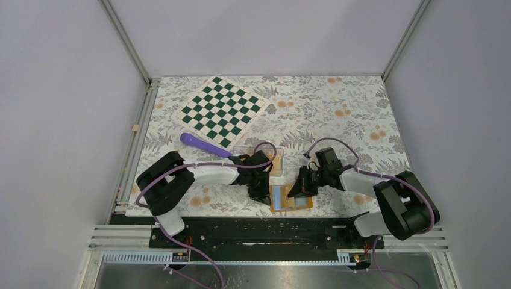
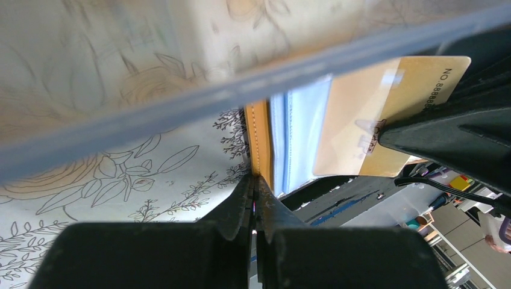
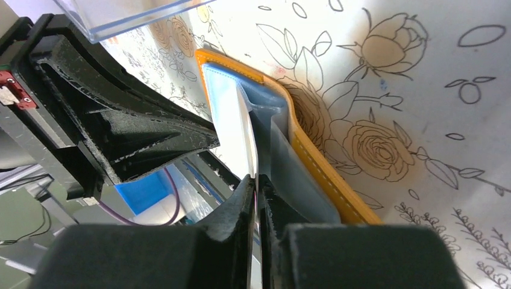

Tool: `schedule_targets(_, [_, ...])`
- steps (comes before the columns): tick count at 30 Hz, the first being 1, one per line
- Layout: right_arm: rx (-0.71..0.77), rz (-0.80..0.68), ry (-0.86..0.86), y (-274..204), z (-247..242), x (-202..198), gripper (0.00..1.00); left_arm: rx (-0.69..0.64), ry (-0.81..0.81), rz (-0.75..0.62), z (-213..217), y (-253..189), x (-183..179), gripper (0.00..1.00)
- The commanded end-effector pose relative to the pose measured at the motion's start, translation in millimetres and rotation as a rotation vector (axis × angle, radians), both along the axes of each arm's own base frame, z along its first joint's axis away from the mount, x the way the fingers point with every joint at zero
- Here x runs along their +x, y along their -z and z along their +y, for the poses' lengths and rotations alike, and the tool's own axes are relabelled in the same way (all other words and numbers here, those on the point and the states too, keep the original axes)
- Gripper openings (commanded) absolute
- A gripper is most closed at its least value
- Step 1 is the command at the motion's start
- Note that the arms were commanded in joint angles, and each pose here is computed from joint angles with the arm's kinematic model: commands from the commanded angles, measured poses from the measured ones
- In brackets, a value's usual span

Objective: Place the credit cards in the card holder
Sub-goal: Insert the credit card into the card slot.

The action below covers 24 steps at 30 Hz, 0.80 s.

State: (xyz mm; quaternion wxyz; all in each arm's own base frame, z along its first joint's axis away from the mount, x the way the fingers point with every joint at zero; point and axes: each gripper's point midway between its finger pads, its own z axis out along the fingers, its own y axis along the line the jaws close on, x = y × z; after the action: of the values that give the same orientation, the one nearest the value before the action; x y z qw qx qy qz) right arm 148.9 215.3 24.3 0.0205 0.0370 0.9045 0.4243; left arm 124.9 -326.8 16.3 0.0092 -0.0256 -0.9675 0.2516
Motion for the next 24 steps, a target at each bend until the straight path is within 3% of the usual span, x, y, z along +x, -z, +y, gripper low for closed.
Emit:
schedule_targets(1, [-0.151, 0.003, -0.031, 10, -11, -6, 0.13, 0.005, 0.000, -0.048, -7, 1, 9, 0.00])
schedule_targets(15, [-0.249, -0.019, -0.108, 9, -4, -3, 0.53, 0.033, 0.026, -0.073, -9, -4, 15, 0.00])
schedule_targets(19, [-0.239, -0.016, -0.135, 9, 3, -5, 0.60, 0.032, 0.034, -0.074, -12, -5, 16, 0.00])
schedule_targets(24, [-0.147, -0.003, -0.132, 2, 16, -8, 0.62, 0.025, 0.040, -0.073, -17, -6, 17, 0.00])
